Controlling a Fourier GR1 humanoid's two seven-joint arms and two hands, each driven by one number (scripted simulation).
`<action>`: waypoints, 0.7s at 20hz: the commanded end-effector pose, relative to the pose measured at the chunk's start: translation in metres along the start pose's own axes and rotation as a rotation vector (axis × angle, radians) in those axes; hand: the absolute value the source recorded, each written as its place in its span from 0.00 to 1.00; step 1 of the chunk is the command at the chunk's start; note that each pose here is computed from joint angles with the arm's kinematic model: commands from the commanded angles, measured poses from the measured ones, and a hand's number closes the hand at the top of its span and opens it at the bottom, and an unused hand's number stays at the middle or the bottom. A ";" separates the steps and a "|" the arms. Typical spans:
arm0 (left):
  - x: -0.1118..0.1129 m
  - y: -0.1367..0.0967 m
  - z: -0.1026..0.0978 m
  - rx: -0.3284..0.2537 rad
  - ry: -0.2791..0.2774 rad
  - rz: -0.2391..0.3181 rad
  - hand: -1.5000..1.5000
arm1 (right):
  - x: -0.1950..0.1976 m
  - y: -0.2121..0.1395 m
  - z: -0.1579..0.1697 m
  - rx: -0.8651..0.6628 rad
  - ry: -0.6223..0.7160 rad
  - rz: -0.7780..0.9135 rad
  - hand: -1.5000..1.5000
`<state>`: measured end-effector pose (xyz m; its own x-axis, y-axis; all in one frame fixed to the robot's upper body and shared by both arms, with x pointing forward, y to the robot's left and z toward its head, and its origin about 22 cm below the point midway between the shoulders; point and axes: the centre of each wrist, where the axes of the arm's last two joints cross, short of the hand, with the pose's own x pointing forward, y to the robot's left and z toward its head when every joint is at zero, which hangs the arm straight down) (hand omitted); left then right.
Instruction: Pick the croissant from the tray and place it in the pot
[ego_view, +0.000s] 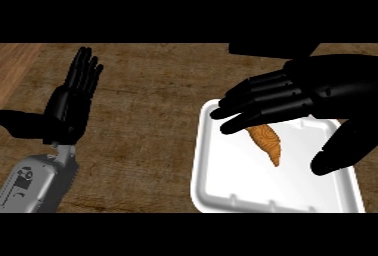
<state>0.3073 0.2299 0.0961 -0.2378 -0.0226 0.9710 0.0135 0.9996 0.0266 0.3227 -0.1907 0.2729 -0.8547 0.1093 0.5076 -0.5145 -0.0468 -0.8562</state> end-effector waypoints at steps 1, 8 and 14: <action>-0.003 0.005 0.001 0.010 0.009 0.003 0.50 | 0.004 0.008 -0.013 0.239 -0.075 0.050 0.00; -0.005 0.010 -0.008 0.031 0.014 -0.005 0.50 | -0.029 0.039 -0.021 0.349 0.001 0.149 0.00; -0.011 0.011 -0.006 0.065 0.018 -0.002 0.50 | -0.079 0.077 -0.003 0.437 0.022 0.190 0.00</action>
<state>0.3150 0.2390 0.0902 -0.2227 -0.0326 0.9744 -0.0247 0.9993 0.0278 0.3375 -0.1848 0.1923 -0.9554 0.1465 0.2566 -0.2923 -0.3411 -0.8934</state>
